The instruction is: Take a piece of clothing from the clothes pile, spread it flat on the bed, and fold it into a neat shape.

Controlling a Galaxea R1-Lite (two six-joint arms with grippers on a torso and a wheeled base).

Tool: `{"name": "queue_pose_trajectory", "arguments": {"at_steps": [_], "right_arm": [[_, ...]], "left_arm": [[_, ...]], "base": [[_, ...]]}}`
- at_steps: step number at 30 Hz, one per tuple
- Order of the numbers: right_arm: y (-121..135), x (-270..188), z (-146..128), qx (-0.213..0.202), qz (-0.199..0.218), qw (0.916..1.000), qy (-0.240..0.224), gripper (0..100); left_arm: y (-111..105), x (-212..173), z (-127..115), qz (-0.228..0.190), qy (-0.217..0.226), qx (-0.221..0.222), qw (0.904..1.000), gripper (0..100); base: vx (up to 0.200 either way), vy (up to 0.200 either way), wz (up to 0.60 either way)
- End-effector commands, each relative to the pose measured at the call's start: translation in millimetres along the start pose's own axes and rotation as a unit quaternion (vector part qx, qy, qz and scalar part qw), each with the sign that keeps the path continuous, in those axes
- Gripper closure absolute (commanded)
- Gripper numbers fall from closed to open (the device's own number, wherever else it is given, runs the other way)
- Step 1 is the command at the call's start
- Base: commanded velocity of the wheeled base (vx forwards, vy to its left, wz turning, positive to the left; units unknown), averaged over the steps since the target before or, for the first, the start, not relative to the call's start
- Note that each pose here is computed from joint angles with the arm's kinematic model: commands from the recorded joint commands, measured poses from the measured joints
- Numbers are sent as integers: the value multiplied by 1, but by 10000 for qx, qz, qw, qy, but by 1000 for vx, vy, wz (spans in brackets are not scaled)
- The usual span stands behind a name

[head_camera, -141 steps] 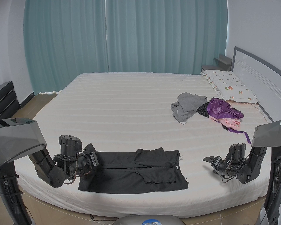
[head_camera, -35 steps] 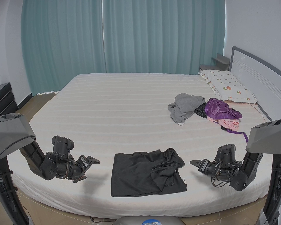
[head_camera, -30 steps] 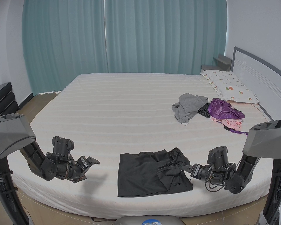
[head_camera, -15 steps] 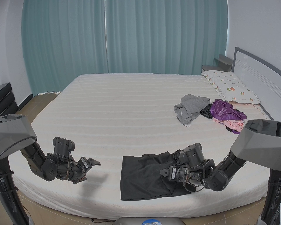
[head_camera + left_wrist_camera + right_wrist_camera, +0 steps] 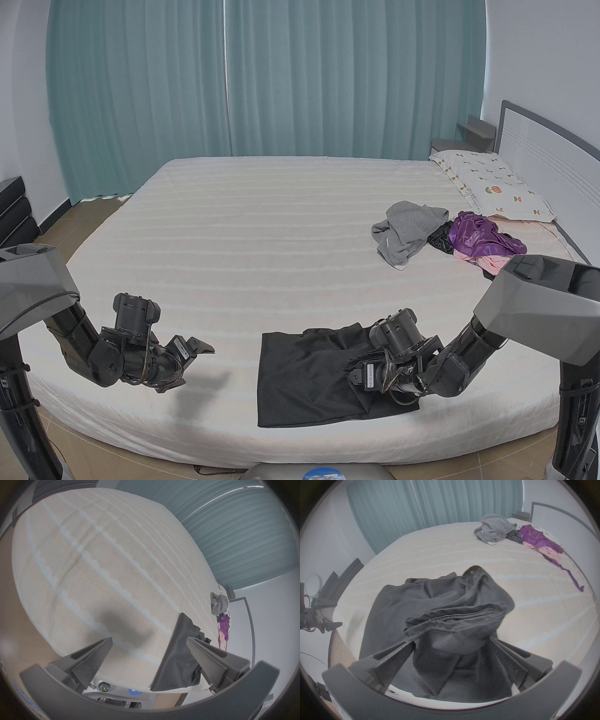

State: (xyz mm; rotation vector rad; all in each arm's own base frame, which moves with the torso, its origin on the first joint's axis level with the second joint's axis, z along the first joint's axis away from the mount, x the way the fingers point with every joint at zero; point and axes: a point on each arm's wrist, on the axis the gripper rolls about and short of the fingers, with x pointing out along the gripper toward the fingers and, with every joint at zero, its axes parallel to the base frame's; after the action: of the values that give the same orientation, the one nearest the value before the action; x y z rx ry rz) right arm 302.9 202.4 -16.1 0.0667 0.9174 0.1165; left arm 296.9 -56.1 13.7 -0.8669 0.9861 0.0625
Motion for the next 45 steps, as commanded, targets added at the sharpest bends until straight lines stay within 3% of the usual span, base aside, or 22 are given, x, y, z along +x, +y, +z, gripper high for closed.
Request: {"name": "queue_pose_trajectory", "arguments": {"at_steps": [1, 9, 13, 21, 25, 28, 35, 36, 45], "right_arm": [[-24, -9, 7, 75, -316, 9995, 43, 0], [-84, -39, -8, 437, -815, 9950, 374, 0], [-99, -60, -9, 651, -595, 9957, 300, 0], [-93, -80, 7, 774, 51, 9970, -31, 0], [-89, -73, 7, 774, 273, 9966, 113, 0], [-88, -55, 0, 773, 587, 9941, 493, 0], [-87, -17, -3, 777, 636, 9936, 520, 0], [-85, -13, -2, 758, 651, 9937, 508, 100], [-96, -28, -14, 753, 499, 9936, 684, 100]], "left_arm": [[0, 0, 0, 7, 5, -5, 10000, 0], [0, 0, 0, 7, 5, -5, 10000, 0], [0, 0, 0, 7, 5, -5, 10000, 0], [0, 0, 0, 7, 5, -5, 10000, 0], [0, 0, 0, 7, 5, -5, 10000, 0], [0, 0, 0, 7, 5, -5, 10000, 0], [0, 0, -1, 5, 9, 0, 10000, 0], [0, 1, -1, 11, 14, -1, 10000, 0], [0, 1, -1, 11, 14, 6, 10000, 0]], "base": [[0, 0, 0], [0, 0, 0], [0, 0, 0], [0, 0, 0], [0, 0, 0], [0, 0, 0], [0, 0, 0], [0, 0, 0], [0, 0, 0]]}}
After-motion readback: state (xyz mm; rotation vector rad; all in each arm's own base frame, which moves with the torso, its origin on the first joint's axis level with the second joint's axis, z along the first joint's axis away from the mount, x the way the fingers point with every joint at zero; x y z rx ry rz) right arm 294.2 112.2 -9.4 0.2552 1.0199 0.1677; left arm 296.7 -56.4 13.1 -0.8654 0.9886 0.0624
